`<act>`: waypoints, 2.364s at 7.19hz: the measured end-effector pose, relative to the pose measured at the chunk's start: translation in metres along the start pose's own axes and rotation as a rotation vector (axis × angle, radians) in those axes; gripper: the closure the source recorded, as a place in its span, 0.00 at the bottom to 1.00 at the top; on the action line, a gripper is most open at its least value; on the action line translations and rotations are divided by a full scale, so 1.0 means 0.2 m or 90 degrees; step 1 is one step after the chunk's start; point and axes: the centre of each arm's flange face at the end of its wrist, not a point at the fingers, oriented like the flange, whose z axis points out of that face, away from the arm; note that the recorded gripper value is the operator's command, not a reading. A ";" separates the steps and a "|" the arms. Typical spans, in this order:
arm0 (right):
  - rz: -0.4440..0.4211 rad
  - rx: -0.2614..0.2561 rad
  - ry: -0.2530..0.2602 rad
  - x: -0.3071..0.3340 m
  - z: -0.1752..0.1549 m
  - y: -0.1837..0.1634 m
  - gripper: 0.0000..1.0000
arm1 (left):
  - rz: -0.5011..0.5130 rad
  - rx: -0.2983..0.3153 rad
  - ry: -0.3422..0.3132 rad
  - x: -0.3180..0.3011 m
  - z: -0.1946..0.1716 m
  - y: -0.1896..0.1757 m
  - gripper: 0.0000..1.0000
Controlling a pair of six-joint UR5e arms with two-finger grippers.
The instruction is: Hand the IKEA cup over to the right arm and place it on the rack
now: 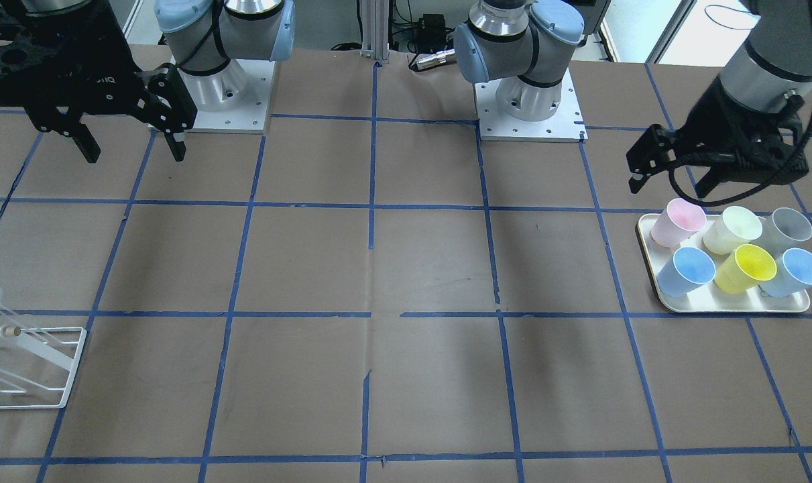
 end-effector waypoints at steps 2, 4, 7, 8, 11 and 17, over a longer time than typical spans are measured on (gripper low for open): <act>0.000 0.000 0.000 0.00 0.00 0.00 0.00 | 0.031 -0.005 0.004 -0.46 0.13 0.00 0.00; 0.000 0.000 -0.001 0.00 0.00 0.00 0.00 | 0.068 -0.005 0.004 -0.84 0.32 0.00 0.00; 0.000 -0.001 -0.001 0.00 0.00 0.00 0.00 | 0.121 0.007 -0.009 -1.28 0.56 0.03 0.00; 0.000 -0.001 -0.002 0.00 0.00 0.00 0.00 | 0.131 0.012 -0.014 -1.42 0.64 0.05 0.00; 0.000 -0.002 -0.001 0.00 0.01 0.00 0.00 | 0.145 0.031 -0.021 -1.85 0.81 0.11 0.00; 0.000 -0.003 -0.001 0.00 0.01 0.00 0.00 | 0.140 -0.002 0.034 -2.12 1.23 0.19 0.14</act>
